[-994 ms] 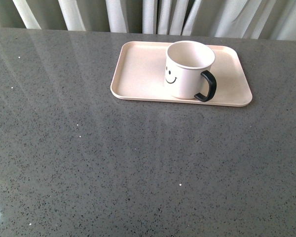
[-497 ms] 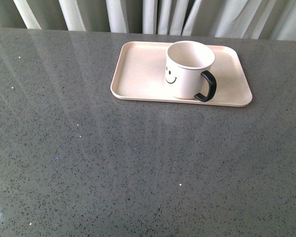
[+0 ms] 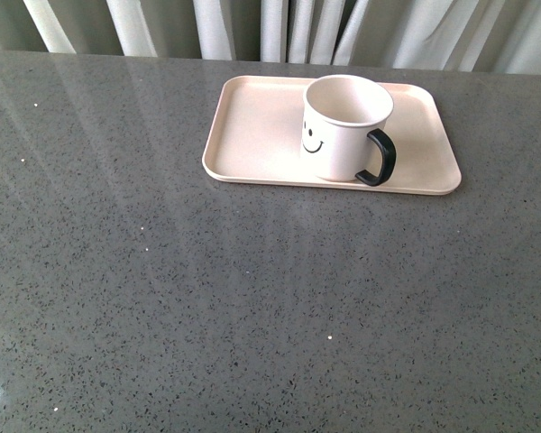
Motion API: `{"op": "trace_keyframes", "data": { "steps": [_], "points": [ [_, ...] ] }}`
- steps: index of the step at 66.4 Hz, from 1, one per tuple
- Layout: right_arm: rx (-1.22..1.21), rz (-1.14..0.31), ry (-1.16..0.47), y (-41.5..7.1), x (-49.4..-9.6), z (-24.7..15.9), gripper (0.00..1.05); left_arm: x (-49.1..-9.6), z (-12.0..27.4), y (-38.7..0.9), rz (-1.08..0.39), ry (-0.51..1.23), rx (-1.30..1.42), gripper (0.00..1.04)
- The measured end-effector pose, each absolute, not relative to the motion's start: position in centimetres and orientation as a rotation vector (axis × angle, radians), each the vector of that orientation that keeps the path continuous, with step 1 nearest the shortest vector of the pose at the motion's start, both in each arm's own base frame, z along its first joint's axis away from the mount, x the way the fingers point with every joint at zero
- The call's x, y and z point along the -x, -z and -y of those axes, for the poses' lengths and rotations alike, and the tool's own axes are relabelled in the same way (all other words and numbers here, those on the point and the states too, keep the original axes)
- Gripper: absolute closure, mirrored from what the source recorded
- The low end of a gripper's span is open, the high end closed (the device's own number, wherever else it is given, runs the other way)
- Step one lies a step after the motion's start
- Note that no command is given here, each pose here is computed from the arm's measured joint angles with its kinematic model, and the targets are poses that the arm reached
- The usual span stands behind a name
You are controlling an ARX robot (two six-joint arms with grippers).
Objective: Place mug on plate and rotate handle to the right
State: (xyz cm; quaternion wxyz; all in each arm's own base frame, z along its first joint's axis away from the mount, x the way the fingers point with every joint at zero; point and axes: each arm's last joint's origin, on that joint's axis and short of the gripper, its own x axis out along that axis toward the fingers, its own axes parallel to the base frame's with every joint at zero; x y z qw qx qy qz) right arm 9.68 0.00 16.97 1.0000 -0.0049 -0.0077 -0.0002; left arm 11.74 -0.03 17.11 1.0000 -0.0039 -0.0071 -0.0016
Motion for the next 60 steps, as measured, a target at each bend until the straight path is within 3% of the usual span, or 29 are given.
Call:
{"op": "trace_keyframes", "data": {
  "steps": [49,60],
  "points": [
    [0.01,0.015,0.001,-17.0,-9.7,0.0,0.09,-9.8,0.0,-16.7,-0.003,0.002,0.008,1.03],
    [0.01,0.015,0.0,-17.0,-9.7,0.0,0.09,-9.8,0.0,-16.7,-0.003,0.003,0.008,0.75]
  ]
}}
